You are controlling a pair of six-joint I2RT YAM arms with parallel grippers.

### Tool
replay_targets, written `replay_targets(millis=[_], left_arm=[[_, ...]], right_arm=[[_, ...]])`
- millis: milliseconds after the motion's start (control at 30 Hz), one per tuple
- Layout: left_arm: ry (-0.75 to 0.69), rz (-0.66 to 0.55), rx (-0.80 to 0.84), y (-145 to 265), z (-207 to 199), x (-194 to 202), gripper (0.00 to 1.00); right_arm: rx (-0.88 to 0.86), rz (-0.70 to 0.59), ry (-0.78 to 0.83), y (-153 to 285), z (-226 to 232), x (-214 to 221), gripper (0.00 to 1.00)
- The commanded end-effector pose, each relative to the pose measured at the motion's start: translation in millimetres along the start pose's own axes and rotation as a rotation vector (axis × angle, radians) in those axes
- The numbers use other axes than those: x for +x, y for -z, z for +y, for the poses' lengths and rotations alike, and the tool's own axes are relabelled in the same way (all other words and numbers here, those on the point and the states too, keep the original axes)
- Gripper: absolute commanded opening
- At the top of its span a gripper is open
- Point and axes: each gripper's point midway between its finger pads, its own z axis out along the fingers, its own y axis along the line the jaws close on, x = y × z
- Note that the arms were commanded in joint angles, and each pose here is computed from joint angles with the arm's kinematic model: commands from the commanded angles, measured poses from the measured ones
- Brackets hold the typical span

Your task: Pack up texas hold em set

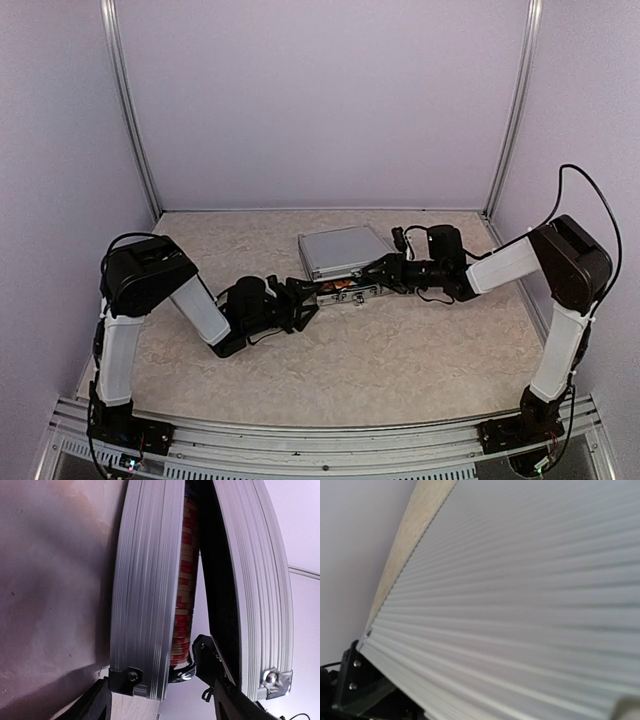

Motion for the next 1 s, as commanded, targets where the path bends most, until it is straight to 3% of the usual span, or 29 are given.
replay_targets(millis=[0, 500, 733, 967], left_arm=[[0.008, 0.084, 0.284, 18, -86, 27, 0.71], [-0.002, 0.089, 0.231, 49, -84, 39, 0.83], [-0.030, 0.109, 0.277, 30, -101, 34, 0.85], [-0.049, 0.111, 0.239, 1, -87, 36, 0.88]], right_arm=[[-0.021, -0.011, 0.028, -5, 1, -10, 0.54], [-0.037, -0.009, 0.058, -6, 7, -20, 0.55], [-0.009, 0.024, 0.077, -7, -1, -11, 0.55], [0.015, 0.040, 0.069, -5, -10, -1, 0.56]])
